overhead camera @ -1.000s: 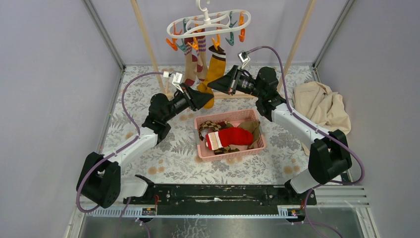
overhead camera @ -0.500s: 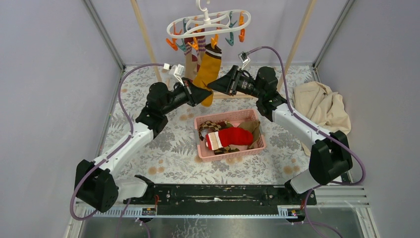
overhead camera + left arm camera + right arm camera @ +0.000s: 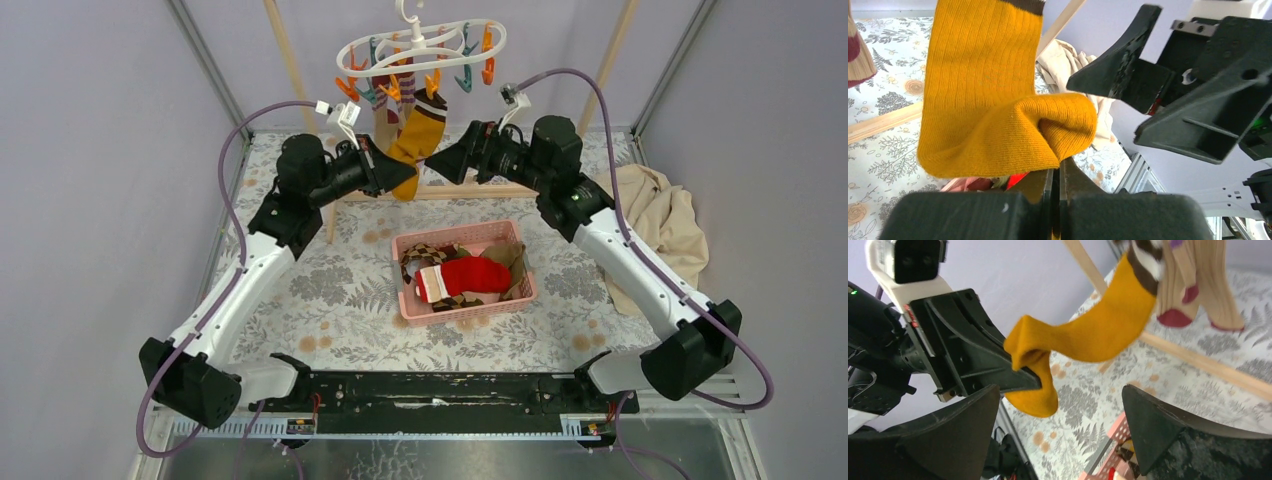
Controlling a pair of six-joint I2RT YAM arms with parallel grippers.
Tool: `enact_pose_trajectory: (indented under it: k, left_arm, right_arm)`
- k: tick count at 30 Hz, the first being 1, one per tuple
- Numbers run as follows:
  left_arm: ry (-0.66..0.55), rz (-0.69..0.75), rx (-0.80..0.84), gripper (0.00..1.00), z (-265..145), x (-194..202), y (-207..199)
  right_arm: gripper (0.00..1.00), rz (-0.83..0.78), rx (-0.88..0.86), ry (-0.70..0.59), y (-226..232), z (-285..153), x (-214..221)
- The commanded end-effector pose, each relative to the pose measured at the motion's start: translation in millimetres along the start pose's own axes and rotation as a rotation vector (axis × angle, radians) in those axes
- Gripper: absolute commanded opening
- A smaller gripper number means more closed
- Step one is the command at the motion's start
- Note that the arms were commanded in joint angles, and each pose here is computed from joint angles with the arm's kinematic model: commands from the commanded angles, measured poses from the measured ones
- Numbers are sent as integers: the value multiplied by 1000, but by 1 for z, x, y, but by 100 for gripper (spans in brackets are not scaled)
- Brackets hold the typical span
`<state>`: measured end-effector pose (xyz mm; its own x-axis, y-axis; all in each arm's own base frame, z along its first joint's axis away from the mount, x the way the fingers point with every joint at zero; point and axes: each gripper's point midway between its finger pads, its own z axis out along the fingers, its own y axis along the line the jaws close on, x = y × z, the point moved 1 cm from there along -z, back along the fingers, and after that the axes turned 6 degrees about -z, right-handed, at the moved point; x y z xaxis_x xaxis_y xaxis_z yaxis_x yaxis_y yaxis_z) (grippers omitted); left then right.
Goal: Remove the socks clipped to the hanger
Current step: Remove the sock from the hanger.
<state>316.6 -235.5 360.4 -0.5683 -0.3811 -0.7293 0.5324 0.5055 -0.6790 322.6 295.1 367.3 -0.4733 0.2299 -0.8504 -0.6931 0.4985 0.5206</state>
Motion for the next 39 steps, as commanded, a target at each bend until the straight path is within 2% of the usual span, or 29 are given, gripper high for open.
enact_pose_trajectory:
  k: [1,2,7,12,26,39]
  left_arm:
    - [51,3,32,0,-9,-7,-15]
    - [56,5,36,0,-10,-10,-18]
    - [68,9,46,0,-16,-18,-29]
    - [70,6,52,0,-25,-23,-36]
    - [18,36,107,0,-56,-56,-79]
    - [32,30,137,0,-65,-58,-91]
  right_arm:
    - [100,-234,26,-106,33,-9,-42]
    - [99,-257,41,-107,37,-9,-45]
    - [80,-356,108,-171,51,1,-73]
    - [68,-385,196,-226,46,10,-101]
    - [62,-430,316,-266,33,23,-134]
    - [58,-430,337,-271,24,44,-140]
